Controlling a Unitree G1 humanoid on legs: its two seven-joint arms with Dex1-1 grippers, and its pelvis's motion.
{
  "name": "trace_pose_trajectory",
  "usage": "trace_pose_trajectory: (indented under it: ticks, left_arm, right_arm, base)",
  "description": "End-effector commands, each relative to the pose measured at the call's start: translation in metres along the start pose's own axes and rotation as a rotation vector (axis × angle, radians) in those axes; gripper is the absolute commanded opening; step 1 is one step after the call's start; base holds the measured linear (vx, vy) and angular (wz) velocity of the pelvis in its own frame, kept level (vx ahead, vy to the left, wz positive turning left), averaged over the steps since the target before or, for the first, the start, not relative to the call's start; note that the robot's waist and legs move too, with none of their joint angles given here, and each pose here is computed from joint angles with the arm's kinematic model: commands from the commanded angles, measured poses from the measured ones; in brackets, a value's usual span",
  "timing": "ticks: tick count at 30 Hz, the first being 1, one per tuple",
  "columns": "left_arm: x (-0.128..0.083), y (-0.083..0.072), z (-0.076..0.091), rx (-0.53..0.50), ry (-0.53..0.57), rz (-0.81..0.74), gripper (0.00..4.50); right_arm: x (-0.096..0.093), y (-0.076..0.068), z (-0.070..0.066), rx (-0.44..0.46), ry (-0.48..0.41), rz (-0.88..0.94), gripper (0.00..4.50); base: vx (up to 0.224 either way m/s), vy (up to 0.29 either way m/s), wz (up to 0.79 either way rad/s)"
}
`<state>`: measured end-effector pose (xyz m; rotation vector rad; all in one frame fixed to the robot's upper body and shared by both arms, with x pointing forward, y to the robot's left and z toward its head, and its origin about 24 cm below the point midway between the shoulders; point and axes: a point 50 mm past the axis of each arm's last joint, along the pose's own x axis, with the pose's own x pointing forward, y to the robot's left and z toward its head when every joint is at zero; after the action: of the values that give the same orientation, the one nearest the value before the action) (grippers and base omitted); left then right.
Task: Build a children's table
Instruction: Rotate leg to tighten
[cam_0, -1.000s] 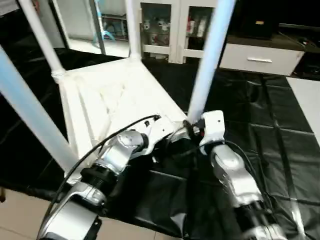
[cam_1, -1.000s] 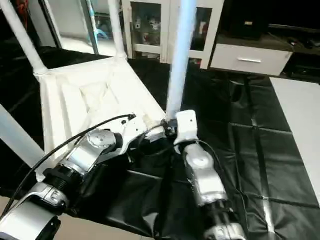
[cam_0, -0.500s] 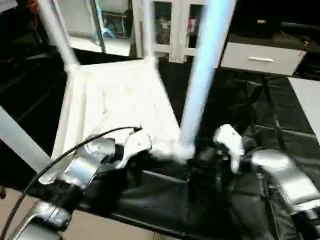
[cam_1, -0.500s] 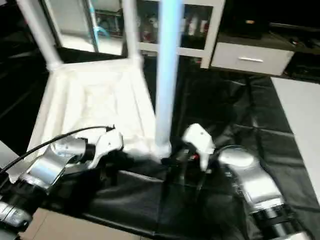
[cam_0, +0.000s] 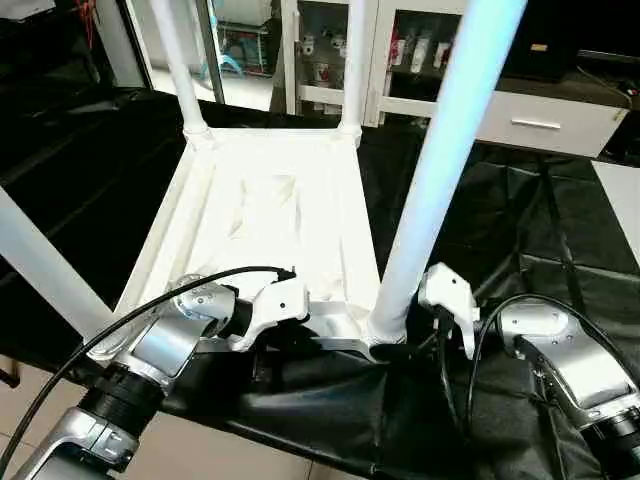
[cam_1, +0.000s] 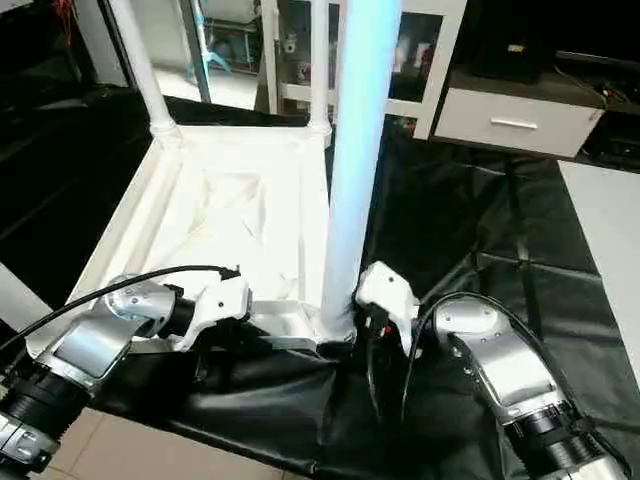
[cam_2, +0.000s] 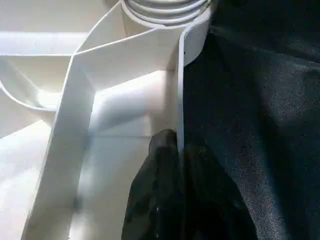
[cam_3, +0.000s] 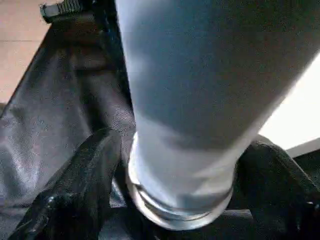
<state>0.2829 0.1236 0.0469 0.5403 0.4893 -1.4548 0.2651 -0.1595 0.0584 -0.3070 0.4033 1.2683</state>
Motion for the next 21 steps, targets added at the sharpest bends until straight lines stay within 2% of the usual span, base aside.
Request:
trace_pose_trajectory:
  ticks: [1, 2, 4, 5, 8, 10, 21]
  left_arm:
    - [0.0091, -0.0092, 0.0007, -0.001, -0.011, -0.076, 0.0]
    - [0.0089, -0.0092, 0.0006, -0.003, -0.011, -0.074, 0.0]
    - [0.0087, -0.0092, 0.0004, -0.004, -0.011, -0.072, 0.0]
    - [0.0087, -0.0092, 0.0004, -0.004, -0.011, -0.072, 0.0]
    - [0.0075, -0.0092, -0.0015, -0.011, -0.011, -0.06, 0.0]
    - [0.0068, -0.0094, -0.0025, -0.015, -0.01, -0.059, 0.0]
    - [0.0063, -0.0113, -0.0055, -0.03, -0.003, -0.072, 0.0]
  right_arm:
    - [-0.0032, -0.0022, 0.0, -0.014, 0.018, 0.024, 3.64]
    - [-0.0032, -0.0028, -0.0001, -0.012, 0.018, 0.026, 3.47]
    - [-0.0031, -0.0034, 0.0, -0.011, 0.016, 0.024, 3.47]
    - [-0.0031, -0.0034, 0.0, -0.01, 0.016, 0.024, 3.19]
    - [-0.0002, -0.0054, 0.0015, -0.007, 0.003, 0.025, 3.08]
    - [0.0011, -0.0056, 0.0022, -0.007, 0.001, 0.031, 2.8]
    - [0.002, -0.006, 0.0015, 0.002, -0.008, 0.048, 2.68]
  base:
    - [0.0, 0.0, 0.0]
    - [0.0, 0.0, 0.0]
    - [0.0, 0.0, 0.0]
    - [0.0, 0.0, 0.0]
    - [0.0, 0.0, 0.0]
    - [0.0, 0.0, 0.0]
    - [0.0, 0.0, 0.0]
